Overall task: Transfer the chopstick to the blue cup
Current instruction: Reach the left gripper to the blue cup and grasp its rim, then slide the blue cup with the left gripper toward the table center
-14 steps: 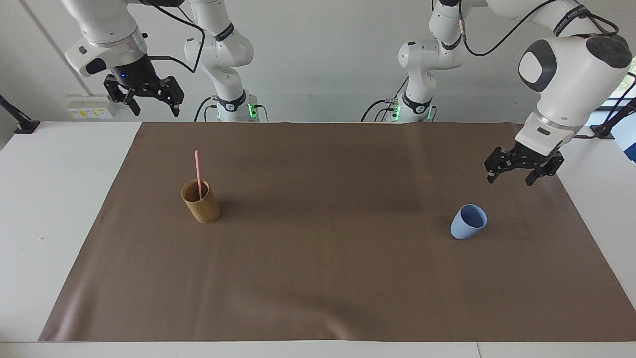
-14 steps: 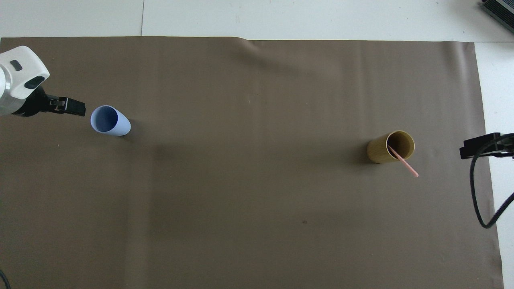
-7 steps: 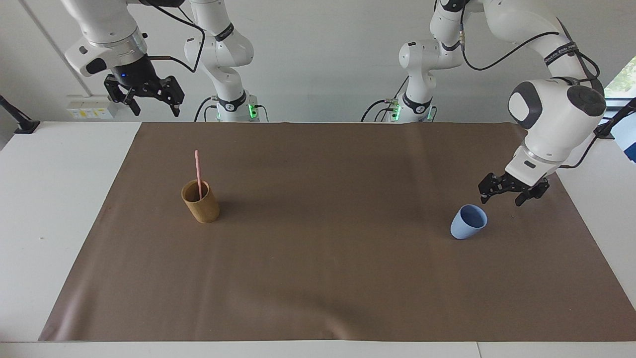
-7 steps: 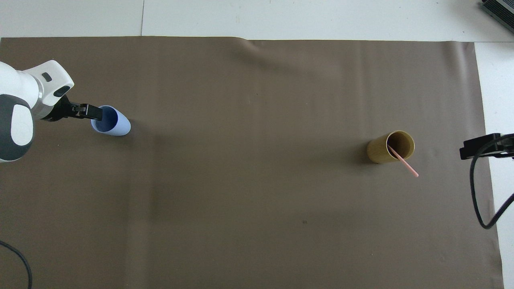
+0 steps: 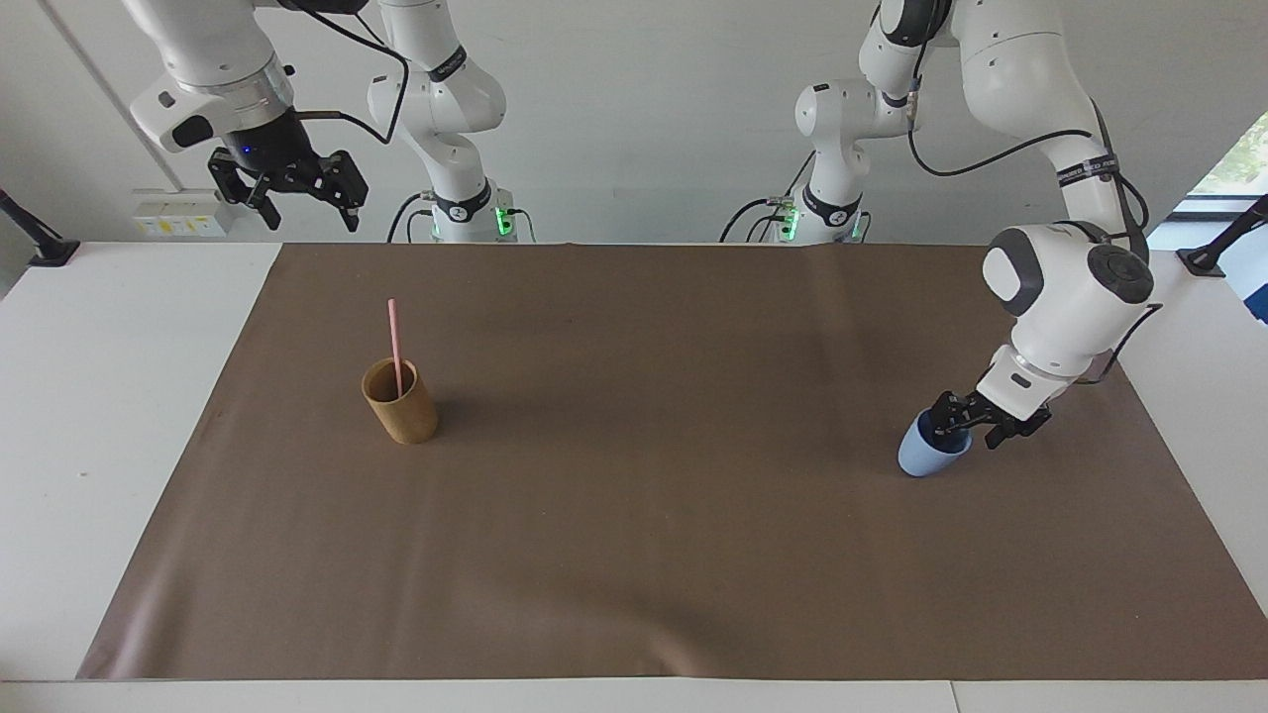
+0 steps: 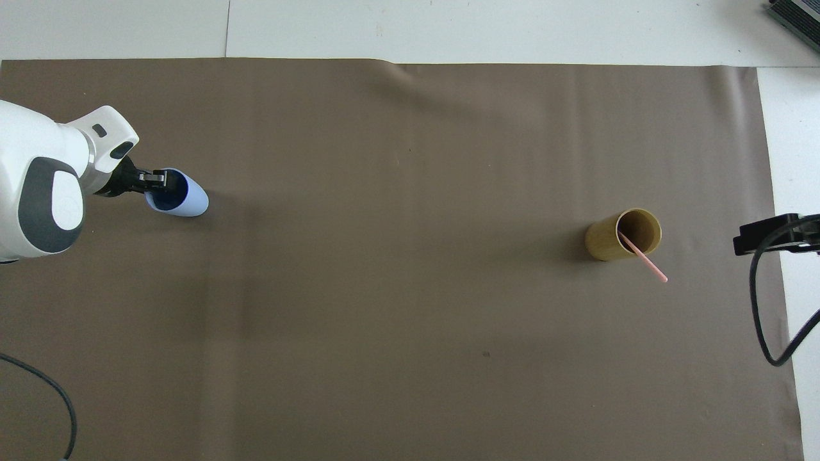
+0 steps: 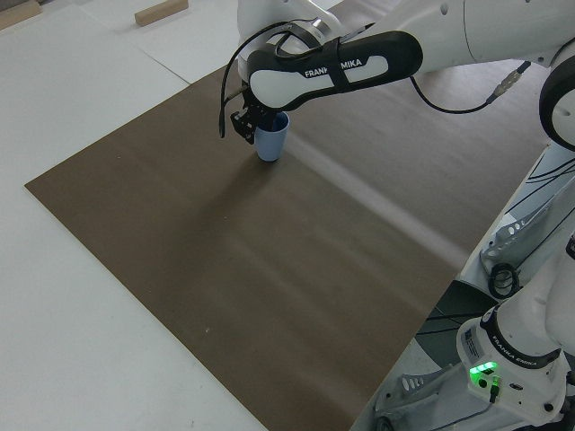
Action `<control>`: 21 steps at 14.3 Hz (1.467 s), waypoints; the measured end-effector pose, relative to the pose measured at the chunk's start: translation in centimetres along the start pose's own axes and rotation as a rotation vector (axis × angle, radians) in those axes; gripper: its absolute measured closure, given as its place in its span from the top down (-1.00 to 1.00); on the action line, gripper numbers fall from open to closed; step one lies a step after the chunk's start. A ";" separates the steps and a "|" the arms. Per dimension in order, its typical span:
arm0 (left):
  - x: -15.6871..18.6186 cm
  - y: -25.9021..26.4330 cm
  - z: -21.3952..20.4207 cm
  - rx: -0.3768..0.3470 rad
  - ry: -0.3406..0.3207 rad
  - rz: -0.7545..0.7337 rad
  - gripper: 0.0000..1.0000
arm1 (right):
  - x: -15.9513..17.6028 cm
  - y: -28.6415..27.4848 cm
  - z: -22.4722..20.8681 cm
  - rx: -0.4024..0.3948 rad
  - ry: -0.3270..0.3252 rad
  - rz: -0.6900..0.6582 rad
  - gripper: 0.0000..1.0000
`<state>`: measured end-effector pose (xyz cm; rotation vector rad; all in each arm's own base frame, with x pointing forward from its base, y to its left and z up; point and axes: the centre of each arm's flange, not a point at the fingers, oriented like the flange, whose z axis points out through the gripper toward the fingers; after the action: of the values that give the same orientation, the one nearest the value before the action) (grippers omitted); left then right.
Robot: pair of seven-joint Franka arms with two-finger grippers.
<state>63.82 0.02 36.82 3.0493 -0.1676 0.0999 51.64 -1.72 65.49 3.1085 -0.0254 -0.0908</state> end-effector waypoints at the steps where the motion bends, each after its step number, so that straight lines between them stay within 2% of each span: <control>1: -0.1 0.0 0.2 -0.001 -0.005 0.000 -0.21 | 0.0 0.0 0.0 0.000 0.000 0.000 1.00; 3: -0.3 0.0 0.4 -0.002 -0.016 -0.001 -0.77 | 0.0 0.0 0.0 0.000 0.000 0.000 1.00; 4: -0.3 0.0 0.3 -0.004 -0.021 -0.001 -0.92 | -0.1 0.0 0.0 0.000 0.000 0.001 1.00; 8: -0.1 1.5 -3.9 -0.015 -0.018 0.015 -0.92 | -0.1 0.2 0.0 0.001 0.000 0.004 1.00; 11: -0.8 8.3 -6.2 -0.024 -0.026 -0.016 -0.92 | -0.1 0.4 0.0 0.001 0.000 0.008 1.00; 16: -4.3 25.3 -3.7 -0.027 -0.067 -0.066 -0.92 | -0.1 1.0 0.1 0.002 -0.003 0.019 1.00; 21: -10.0 35.7 0.8 -0.039 -0.046 -0.055 -0.92 | -0.3 0.8 -0.1 0.003 0.002 0.017 1.00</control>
<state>49.94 -34.33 38.26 3.0156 -0.0880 0.0229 51.36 -2.55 65.63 3.1111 -0.0512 -0.0877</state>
